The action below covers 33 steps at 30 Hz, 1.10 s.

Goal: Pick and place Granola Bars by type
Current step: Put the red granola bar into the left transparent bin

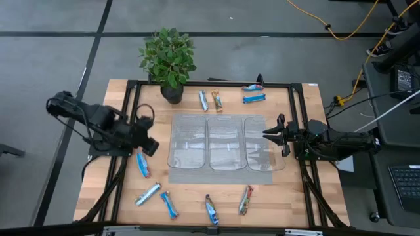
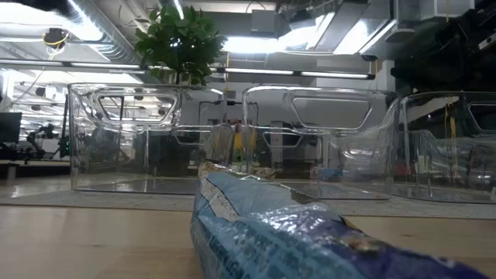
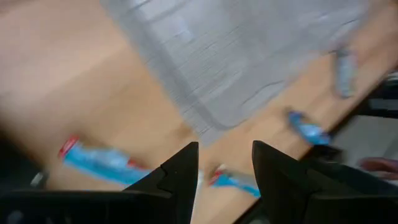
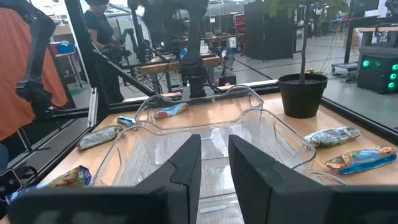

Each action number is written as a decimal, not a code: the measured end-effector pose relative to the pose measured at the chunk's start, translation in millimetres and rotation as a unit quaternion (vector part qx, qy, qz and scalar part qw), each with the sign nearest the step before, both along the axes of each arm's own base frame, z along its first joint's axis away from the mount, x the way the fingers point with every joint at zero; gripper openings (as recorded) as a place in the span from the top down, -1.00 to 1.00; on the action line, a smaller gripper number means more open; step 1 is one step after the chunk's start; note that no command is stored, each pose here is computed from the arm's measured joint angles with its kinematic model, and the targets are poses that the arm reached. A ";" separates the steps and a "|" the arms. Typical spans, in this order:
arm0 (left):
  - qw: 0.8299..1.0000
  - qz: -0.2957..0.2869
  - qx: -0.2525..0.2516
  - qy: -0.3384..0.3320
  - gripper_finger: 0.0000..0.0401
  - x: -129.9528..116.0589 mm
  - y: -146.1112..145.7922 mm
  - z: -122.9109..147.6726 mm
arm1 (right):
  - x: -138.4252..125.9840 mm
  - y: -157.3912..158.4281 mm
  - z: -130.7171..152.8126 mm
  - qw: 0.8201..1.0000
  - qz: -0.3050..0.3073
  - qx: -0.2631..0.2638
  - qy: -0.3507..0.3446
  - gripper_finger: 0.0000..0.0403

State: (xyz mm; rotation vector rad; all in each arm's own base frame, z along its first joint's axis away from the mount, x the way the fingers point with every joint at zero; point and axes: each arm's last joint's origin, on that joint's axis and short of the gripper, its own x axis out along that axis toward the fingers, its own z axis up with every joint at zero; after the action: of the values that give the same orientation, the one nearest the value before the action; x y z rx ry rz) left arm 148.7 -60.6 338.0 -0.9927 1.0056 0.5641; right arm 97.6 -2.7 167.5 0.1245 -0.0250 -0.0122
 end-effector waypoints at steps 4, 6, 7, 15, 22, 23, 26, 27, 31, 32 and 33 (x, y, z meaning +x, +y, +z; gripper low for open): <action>0.997 0.029 -0.004 0.069 0.29 1.5 -23.4 -29.4 | 0.0 0.0 0.0 1.000 0.000 0.000 0.000 0.58; 0.993 0.055 -0.014 0.106 0.29 -0.4 -33.5 -45.8 | 0.0 0.0 0.0 1.000 0.000 0.000 0.000 0.58; 0.990 0.070 -0.020 0.125 0.28 -1.9 -37.5 -53.4 | 0.0 0.0 -0.1 1.000 0.000 0.000 0.000 0.58; 0.978 0.103 -0.051 0.172 0.23 -2.8 -67.3 -93.6 | 0.0 0.0 -0.1 1.000 0.000 0.000 0.000 0.58; 0.971 0.095 -0.093 0.200 -0.06 0.1 -83.5 -128.8 | 0.0 0.0 0.0 1.000 0.000 0.000 0.000 0.58; 0.971 0.097 -0.093 0.200 -0.12 1.0 -83.8 -132.8 | 0.0 0.0 -0.1 1.000 0.000 0.000 0.000 0.58; 0.969 0.106 -0.082 0.207 -0.27 4.0 -83.7 -140.7 | 0.0 0.0 -0.1 1.000 0.000 0.000 0.000 0.58; 0.968 0.109 -0.074 0.213 -0.31 4.7 -83.8 -143.3 | 0.0 0.0 0.0 1.000 0.000 0.000 0.000 0.58; 0.964 0.118 -0.048 0.234 -0.45 5.3 -84.6 -151.8 | 0.0 0.0 -0.1 1.000 0.000 0.000 0.000 0.58; 0.963 0.120 -0.042 0.239 -0.46 5.4 -84.7 -153.7 | 0.0 0.0 -0.1 1.000 0.000 0.000 0.000 0.58; 0.962 0.122 -0.036 0.243 -0.48 5.6 -84.8 -155.6 | 0.0 0.0 0.0 1.000 0.000 0.000 0.000 0.58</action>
State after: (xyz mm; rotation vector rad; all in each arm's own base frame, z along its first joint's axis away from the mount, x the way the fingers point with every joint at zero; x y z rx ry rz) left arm 154.3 -145.4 182.5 -1.0757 1.3527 1.0159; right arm 97.7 -2.7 167.5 0.1244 -0.0246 -0.0120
